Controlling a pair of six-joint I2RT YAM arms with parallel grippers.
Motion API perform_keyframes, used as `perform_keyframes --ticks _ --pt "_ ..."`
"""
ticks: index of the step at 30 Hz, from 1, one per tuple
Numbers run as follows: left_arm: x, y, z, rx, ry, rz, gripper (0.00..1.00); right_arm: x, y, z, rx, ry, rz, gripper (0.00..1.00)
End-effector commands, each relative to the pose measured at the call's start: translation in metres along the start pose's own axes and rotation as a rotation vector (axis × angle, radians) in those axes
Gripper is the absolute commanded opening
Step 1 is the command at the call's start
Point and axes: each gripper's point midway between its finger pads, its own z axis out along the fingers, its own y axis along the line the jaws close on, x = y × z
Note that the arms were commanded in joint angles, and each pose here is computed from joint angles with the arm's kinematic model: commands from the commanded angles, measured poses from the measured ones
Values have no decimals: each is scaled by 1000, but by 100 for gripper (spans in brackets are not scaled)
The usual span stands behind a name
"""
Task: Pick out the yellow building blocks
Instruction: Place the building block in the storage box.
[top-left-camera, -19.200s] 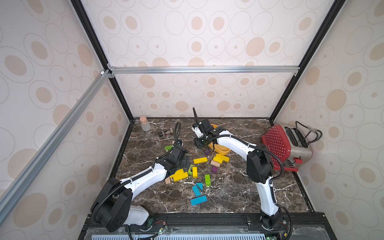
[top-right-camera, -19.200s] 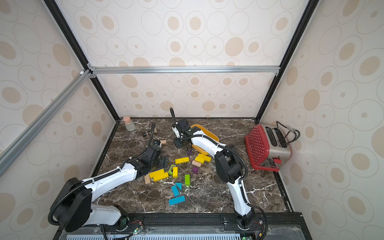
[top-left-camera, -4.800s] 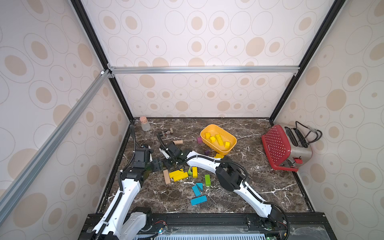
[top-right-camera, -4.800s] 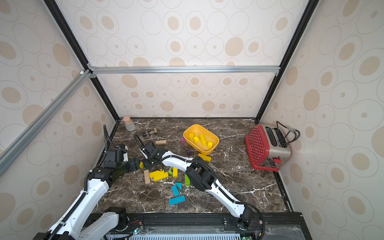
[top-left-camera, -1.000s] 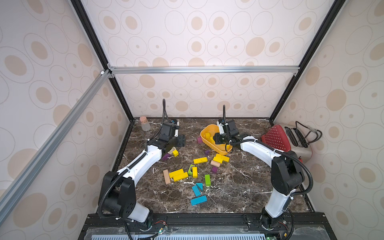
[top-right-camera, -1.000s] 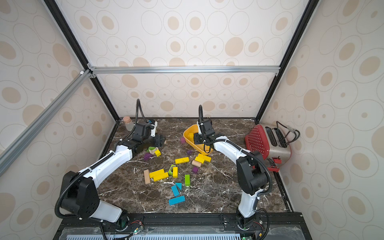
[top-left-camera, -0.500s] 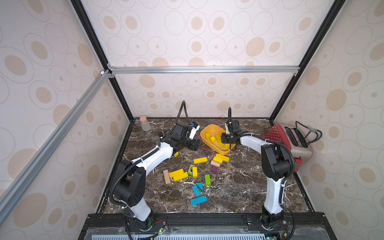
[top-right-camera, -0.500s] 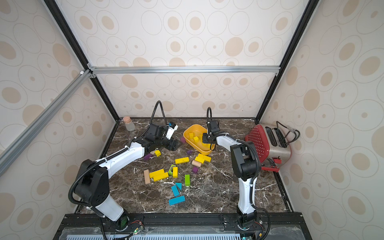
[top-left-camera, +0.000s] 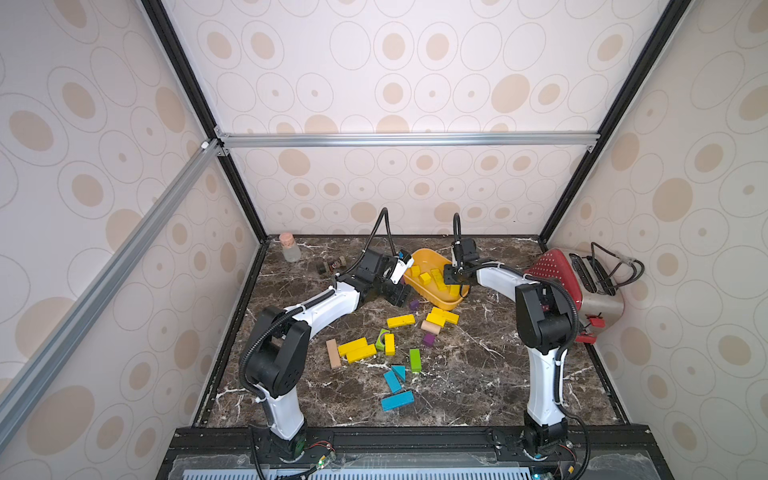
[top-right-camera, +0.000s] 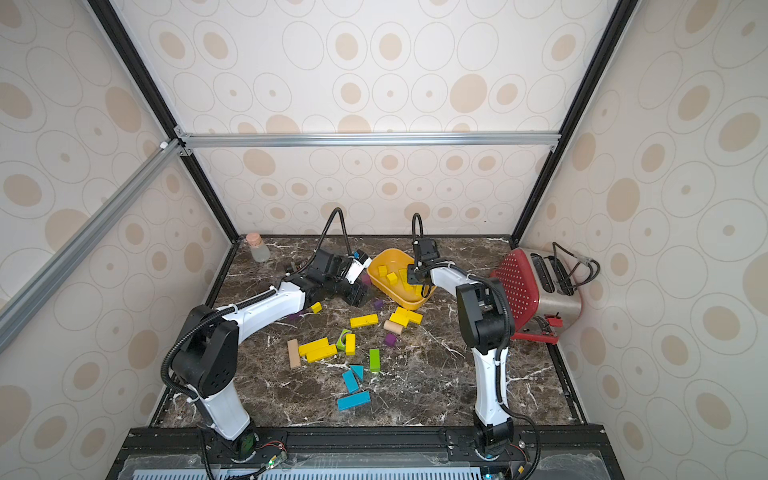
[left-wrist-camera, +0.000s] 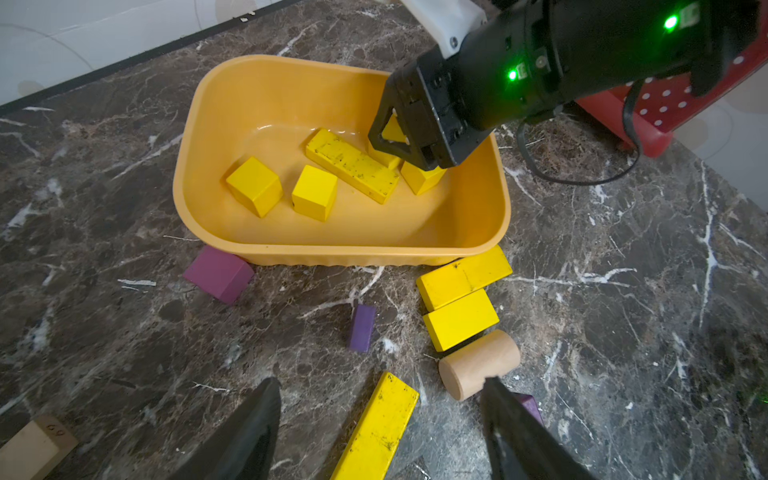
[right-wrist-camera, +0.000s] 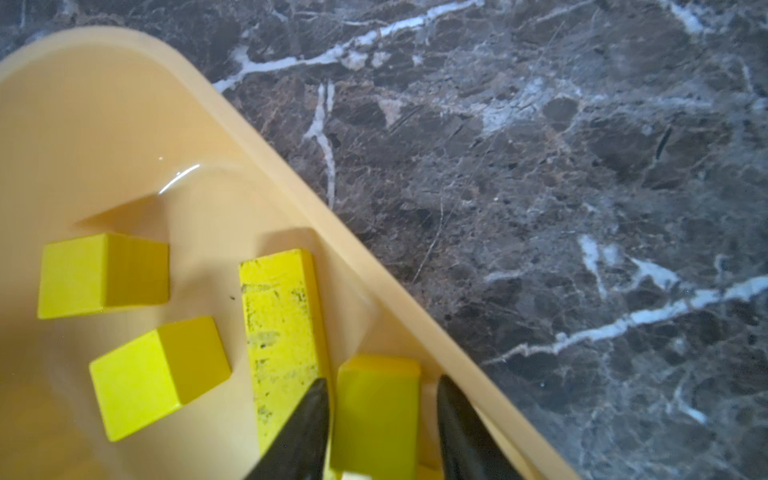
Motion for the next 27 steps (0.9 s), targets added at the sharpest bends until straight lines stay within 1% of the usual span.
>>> perform_keyframes --ticks 1,8,11,15,18,23,25,27 --pt "-26 2 -2 -24 -62 53 76 -11 2 -3 -16 -28 -5 51" --pt "-26 12 -9 -94 -48 53 75 -17 8 -18 -45 -52 2 52" --pt "-23 19 -13 -139 -33 45 74 -21 19 -37 -59 -69 -24 52" --pt "-13 40 -20 -264 21 28 73 -28 40 -62 -95 -118 -64 52" --pt "-5 49 -27 -292 64 -9 74 -28 65 -78 -152 -146 -89 52" --pt "7 60 -42 -303 84 -59 73 -20 121 -101 -252 -184 -162 51" --pt "16 72 -50 -317 100 -124 73 -14 142 -108 -287 -193 -192 51" --pt "28 86 -59 -323 119 -217 72 -9 162 -116 -323 -203 -214 51"
